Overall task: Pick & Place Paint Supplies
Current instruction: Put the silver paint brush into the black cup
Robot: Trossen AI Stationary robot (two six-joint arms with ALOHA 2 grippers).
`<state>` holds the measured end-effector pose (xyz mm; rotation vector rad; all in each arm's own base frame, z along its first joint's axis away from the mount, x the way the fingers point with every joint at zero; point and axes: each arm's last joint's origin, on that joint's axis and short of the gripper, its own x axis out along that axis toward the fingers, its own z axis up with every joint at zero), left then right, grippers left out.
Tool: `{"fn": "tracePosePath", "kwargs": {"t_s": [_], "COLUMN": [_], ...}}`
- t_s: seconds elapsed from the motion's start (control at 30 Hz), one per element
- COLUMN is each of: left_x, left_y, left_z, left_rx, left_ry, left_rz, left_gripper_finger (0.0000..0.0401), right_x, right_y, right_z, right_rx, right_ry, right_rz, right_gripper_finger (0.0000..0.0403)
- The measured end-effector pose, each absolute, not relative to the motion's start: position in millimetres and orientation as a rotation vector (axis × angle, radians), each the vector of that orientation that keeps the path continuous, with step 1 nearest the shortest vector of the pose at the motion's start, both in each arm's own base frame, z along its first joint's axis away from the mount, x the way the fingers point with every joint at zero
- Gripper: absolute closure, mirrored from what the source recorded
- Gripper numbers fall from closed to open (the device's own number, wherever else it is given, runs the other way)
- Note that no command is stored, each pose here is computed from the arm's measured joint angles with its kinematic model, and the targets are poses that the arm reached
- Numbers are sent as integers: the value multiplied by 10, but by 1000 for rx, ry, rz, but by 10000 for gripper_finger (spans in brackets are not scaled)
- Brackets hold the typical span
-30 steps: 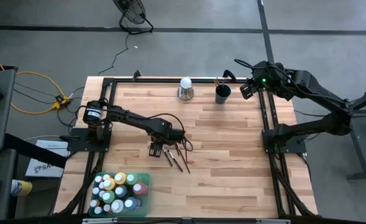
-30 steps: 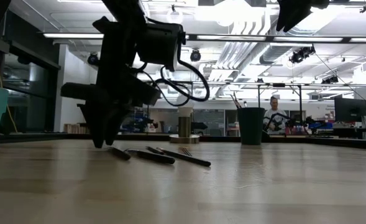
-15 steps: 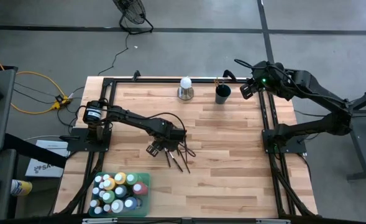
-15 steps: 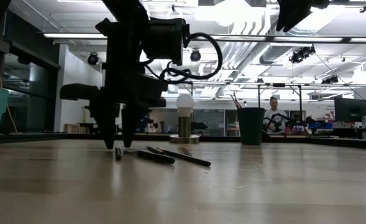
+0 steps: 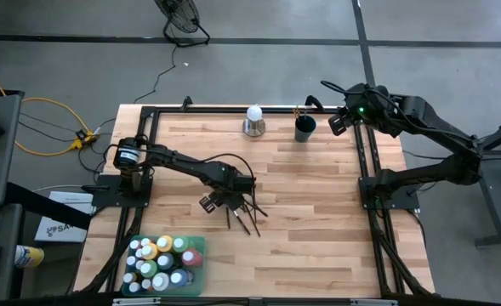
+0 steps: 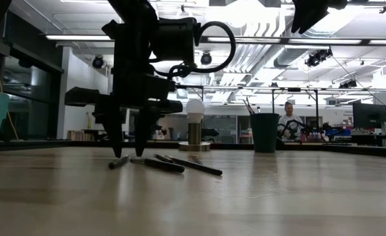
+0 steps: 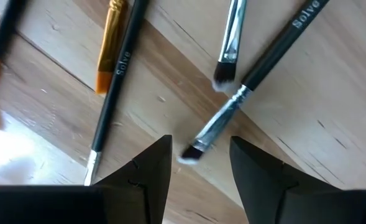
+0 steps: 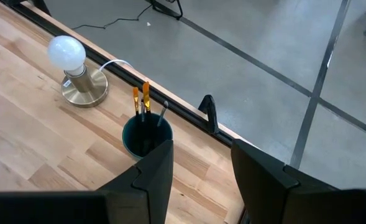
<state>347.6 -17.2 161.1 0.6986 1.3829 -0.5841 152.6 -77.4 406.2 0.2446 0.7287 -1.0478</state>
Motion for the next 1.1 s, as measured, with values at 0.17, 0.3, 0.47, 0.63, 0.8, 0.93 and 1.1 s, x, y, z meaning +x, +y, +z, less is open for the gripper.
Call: {"fn": "tracePosePath", "kwargs": {"t_s": [0.17, 0.3, 0.47, 0.63, 0.8, 0.93, 1.1], "left_x": [3438, 3398, 3409, 3403, 3402, 3392, 3380], "left_y": [-170, -169, -170, -169, -169, -169, -171], "left_z": [1565, 1516, 1509, 1502, 1497, 1494, 1490], "left_rx": [711, 710, 714, 712, 711, 710, 688], "left_ry": [1388, 1395, 1378, 1385, 1388, 1399, 1416], "left_rz": [-601, -609, -605, -607, -609, -612, -599], "left_gripper_finger": [243, 243, 243, 243, 251, 285, 341], "right_x": [1526, 1526, 1526, 1526, 1527, 1527, 1527], "right_y": [-774, -774, -774, -773, -772, -772, -772], "right_z": [4062, 4062, 4062, 4062, 4061, 4061, 4061], "right_rx": [245, 245, 245, 247, 248, 249, 248], "right_ry": [729, 729, 729, 730, 730, 730, 730], "right_rz": [-1048, -1048, -1047, -1044, -1041, -1041, -1041], "right_gripper_finger": [247, 247, 247, 247, 247, 247, 247]}}
